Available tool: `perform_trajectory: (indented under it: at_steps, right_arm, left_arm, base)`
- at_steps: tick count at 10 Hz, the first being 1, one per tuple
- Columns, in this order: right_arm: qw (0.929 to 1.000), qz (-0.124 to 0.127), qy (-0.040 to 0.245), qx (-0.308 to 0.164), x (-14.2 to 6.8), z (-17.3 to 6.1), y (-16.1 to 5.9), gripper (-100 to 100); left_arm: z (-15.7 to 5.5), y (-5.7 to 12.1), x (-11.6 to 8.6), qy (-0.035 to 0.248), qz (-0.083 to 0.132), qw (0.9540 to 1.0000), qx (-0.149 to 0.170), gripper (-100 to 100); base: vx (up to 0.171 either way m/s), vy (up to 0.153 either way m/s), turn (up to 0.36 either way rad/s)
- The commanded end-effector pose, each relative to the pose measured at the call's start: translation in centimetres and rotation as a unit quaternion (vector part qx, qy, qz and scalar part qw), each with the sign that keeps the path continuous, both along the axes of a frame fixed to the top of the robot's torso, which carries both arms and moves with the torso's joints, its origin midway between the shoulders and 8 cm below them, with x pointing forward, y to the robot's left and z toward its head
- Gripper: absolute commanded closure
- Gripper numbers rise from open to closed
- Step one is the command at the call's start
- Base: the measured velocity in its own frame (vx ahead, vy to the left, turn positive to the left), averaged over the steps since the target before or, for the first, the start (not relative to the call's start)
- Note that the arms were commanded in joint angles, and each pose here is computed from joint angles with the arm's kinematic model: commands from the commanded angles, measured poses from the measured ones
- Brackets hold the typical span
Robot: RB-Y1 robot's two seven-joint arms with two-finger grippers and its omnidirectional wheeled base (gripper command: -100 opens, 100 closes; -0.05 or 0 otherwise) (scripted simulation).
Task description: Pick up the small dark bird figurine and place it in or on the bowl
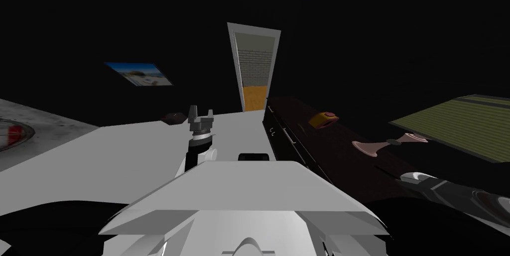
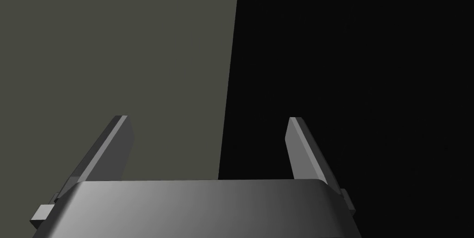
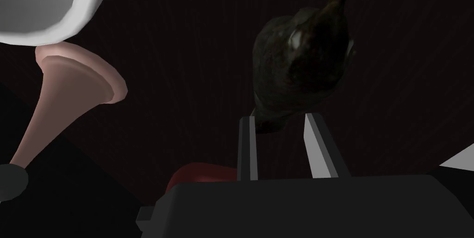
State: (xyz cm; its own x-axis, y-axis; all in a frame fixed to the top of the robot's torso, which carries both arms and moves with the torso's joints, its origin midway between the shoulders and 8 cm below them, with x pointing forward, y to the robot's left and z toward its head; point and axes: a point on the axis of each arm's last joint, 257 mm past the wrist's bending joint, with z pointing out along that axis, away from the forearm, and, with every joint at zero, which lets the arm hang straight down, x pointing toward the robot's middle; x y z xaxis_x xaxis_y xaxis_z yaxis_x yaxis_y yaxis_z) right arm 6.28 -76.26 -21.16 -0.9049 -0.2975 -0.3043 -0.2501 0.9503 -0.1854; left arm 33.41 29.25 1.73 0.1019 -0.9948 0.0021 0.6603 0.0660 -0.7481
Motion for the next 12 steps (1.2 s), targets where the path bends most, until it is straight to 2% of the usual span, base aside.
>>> perform_trajectory:
  at_steps: [1,9,12]
  right_arm:
    - [0.9999,-0.013,0.000,0.003,0.7,0.6,-0.3,100]
    - [0.9979,-0.063,0.011,0.010,2.2,3.4,-1.7,100]
    - [0.9956,-0.089,0.026,0.011,2.2,4.6,-2.2,100]
  left_arm:
    - [0.0,0.0,0.0,0.000,0.000,1.0000,0.000,0]
    - [0.0,0.0,0.0,0.000,0.000,1.0000,0.000,0]
    - [0.0,0.0,0.0,0.000,0.000,1.0000,0.000,0]
  base:
    - [-0.108,-0.028,0.159]
    - [-0.120,-0.035,0.121]
    - [-0.186,-0.122,0.134]
